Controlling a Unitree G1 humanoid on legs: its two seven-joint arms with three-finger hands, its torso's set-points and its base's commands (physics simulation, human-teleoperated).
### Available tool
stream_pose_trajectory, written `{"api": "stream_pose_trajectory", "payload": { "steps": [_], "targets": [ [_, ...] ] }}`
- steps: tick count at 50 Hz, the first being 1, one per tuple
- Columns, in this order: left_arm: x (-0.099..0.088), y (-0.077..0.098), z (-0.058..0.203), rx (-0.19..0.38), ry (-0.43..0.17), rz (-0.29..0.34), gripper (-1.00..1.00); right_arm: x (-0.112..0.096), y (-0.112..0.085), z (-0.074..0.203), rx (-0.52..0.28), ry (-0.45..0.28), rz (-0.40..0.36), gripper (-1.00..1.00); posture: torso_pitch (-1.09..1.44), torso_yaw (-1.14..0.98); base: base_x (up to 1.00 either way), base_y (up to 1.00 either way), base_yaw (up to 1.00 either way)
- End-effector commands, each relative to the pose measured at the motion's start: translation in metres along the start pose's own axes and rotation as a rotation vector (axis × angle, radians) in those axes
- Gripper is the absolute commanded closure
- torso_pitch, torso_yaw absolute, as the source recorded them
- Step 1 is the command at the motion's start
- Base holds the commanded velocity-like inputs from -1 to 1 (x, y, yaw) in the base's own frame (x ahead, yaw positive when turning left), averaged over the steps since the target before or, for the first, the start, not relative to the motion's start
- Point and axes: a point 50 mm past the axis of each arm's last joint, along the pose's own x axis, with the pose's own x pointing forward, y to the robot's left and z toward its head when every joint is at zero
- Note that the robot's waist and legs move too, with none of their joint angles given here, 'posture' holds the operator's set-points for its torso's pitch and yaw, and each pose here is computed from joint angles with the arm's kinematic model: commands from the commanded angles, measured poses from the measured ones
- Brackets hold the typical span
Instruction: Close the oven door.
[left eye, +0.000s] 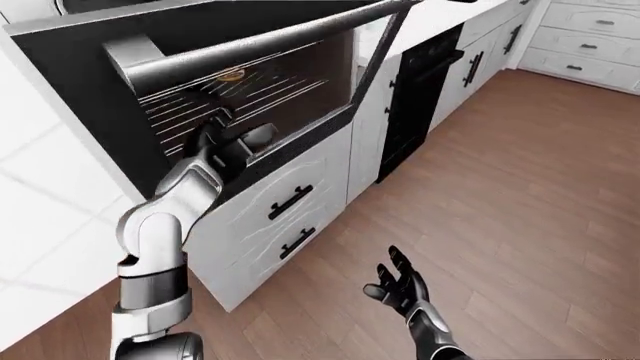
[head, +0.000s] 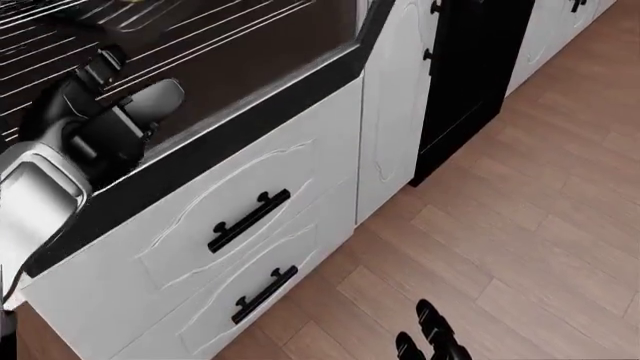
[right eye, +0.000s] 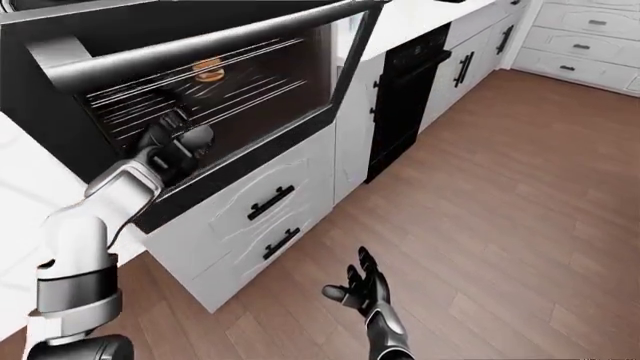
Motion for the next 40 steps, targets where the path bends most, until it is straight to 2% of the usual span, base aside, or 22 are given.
{"api": "stream_pose_trajectory", "payload": {
  "steps": [1, 3, 5, 9, 17, 29, 35, 37, 38, 40],
  "targets": [
    [0.000, -0.008, 0.025, -0.003, -0.096, -0.029, -1.00, 0.006, 0.006, 0.015, -0.021, -0.062, 0.031, -1.00, 0.00, 0.00, 0.00, 0.00, 0.00],
    [0.007, -0.005, 0.031, -0.009, -0.099, -0.011, -1.00, 0.006, 0.006, 0.015, -0.020, -0.062, 0.031, -1.00, 0.00, 0.00, 0.00, 0.00, 0.00],
    [0.016, -0.002, 0.043, 0.002, -0.112, 0.019, -1.00, 0.006, 0.006, 0.015, -0.020, -0.062, 0.031, -1.00, 0.00, 0.00, 0.00, 0.00, 0.00],
    [0.035, 0.003, 0.051, 0.023, -0.104, 0.072, -1.00, 0.006, 0.006, 0.015, -0.021, -0.062, 0.030, -1.00, 0.00, 0.00, 0.00, 0.00, 0.00],
    [0.042, 0.000, 0.066, 0.022, -0.118, 0.088, -1.00, 0.006, 0.006, 0.016, -0.030, -0.062, 0.024, -1.00, 0.00, 0.00, 0.00, 0.00, 0.00],
    [0.052, 0.010, 0.078, 0.010, -0.128, 0.135, -1.00, 0.006, 0.006, 0.015, -0.030, -0.061, 0.024, -1.00, 0.00, 0.00, 0.00, 0.00, 0.00],
    [0.059, 0.017, 0.079, 0.022, -0.115, 0.189, -1.00, 0.006, 0.006, 0.015, -0.026, -0.062, 0.026, -1.00, 0.00, 0.00, 0.00, 0.00, 0.00],
    [0.062, 0.018, 0.078, 0.075, -0.095, 0.227, -1.00, 0.006, 0.006, 0.015, -0.025, -0.062, 0.027, -1.00, 0.00, 0.00, 0.00, 0.00, 0.00],
    [0.062, 0.019, 0.078, 0.078, -0.095, 0.253, -1.00, 0.006, 0.006, 0.015, -0.027, -0.062, 0.027, -1.00, 0.00, 0.00, 0.00, 0.00, 0.00],
    [0.063, 0.019, 0.078, 0.083, -0.093, 0.266, -1.00, 0.006, 0.006, 0.015, -0.025, -0.064, 0.027, -1.00, 0.00, 0.00, 0.00, 0.00, 0.00]
  ]
}}
